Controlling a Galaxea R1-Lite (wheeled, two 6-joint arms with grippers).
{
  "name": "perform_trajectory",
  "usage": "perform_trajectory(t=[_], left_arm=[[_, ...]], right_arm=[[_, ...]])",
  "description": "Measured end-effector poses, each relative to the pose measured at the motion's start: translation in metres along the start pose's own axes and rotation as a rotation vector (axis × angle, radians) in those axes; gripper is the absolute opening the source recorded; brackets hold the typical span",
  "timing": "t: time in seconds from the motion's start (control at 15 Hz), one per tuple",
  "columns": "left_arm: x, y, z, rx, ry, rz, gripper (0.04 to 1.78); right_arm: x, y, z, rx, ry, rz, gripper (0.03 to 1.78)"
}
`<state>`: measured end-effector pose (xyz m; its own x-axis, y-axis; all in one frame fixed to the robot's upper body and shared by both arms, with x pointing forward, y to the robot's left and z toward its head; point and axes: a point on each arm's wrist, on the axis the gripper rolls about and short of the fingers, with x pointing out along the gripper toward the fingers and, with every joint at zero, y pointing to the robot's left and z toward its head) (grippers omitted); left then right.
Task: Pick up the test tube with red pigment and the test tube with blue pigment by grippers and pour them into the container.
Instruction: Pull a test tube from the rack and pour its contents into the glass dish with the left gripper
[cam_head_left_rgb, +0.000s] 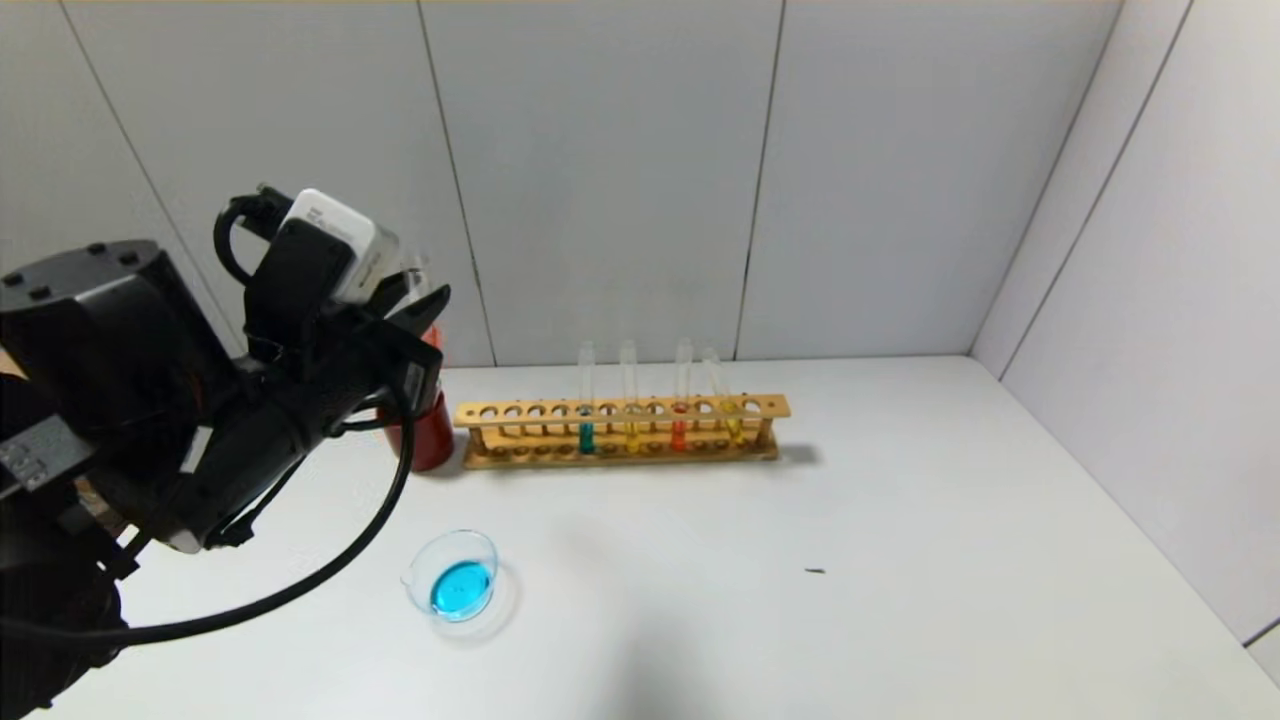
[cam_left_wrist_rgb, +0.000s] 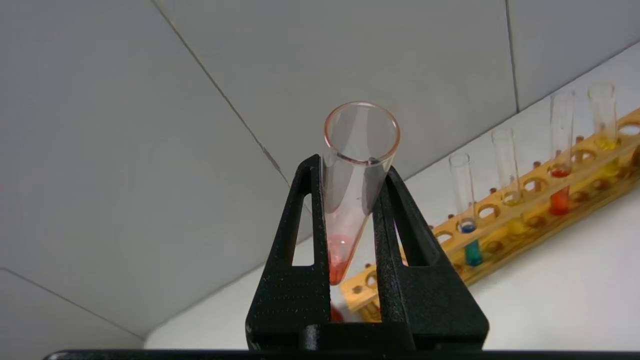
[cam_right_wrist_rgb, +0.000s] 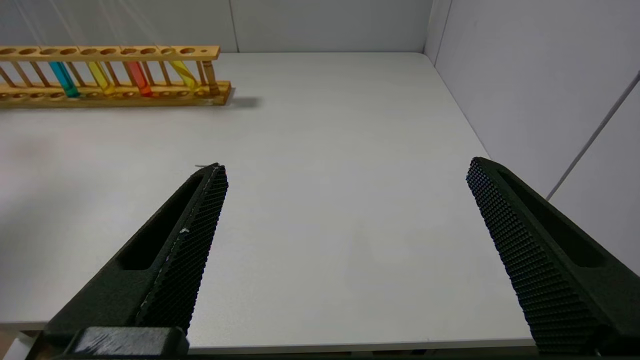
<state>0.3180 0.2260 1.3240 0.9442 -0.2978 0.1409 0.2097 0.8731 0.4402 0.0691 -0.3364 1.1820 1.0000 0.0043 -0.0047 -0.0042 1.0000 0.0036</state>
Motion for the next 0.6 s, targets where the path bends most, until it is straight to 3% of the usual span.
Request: perform_trajectory(t=[0.33,0.6], left_arm=[[-0.023,0.014,-0.035,0.244,-0.037,-0.059,0.30],[-0.030,0.018,-0.049,0.326,-0.021,-0.108,0.30]], right_arm=[[0.000,0.000,0.000,0.000,0.000,0.000,1.75],[0.000,0.000,0.000,0.000,0.000,0.000,1.75]])
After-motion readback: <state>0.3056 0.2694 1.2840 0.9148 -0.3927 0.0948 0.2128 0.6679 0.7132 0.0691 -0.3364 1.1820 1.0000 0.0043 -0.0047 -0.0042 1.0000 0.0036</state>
